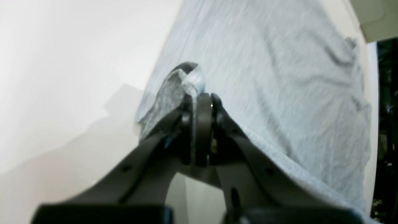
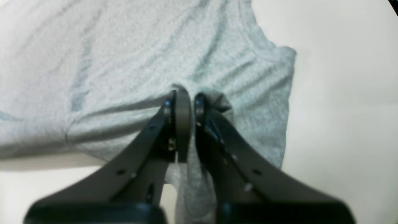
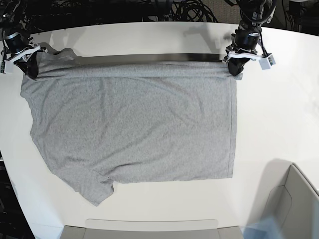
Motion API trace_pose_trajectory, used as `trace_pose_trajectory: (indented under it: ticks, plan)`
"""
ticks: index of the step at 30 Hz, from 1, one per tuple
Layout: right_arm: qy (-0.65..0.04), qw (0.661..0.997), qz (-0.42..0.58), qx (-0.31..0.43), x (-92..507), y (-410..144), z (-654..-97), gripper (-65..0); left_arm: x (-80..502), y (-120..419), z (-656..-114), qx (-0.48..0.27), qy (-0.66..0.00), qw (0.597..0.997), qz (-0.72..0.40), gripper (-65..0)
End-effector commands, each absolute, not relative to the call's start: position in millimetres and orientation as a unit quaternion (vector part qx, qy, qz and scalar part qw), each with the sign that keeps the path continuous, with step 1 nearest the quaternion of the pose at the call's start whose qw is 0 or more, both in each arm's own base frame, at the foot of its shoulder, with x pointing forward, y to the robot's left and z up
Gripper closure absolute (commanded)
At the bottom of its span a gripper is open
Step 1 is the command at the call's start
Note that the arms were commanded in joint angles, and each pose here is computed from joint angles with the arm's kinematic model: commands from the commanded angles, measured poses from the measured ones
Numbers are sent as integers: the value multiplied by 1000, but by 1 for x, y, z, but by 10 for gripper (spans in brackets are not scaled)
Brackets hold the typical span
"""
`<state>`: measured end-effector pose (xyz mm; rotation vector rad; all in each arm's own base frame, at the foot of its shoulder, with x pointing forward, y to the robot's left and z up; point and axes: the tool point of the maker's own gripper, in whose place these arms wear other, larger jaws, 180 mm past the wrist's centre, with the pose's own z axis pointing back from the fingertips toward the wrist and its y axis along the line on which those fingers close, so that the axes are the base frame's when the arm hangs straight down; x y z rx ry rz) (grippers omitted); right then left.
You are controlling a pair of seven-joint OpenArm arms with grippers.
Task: Fold the T-shirt properly
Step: 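Lift the shoulder corners and pull them toward the robot, then lay the shoulder edge down and spread it with both grippers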
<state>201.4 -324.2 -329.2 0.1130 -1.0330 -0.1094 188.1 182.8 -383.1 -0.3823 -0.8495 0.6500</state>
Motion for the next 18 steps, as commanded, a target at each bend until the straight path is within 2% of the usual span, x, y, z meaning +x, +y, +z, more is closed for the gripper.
trace_pose_trajectory:
  ticks: [1,9,18]
  plan:
    - [-516,854,-38,46,211,-328,-313,0,194,186,-375,-177,-418,837,306,0]
    - [-507,862,-10,4,242,-335,-309,0,239,175,-360,-212,-420,836,283,0]
    - [-491,869,60,-22,287,-319,-312,0,277,195,-367,-181,-413,834,319,0]
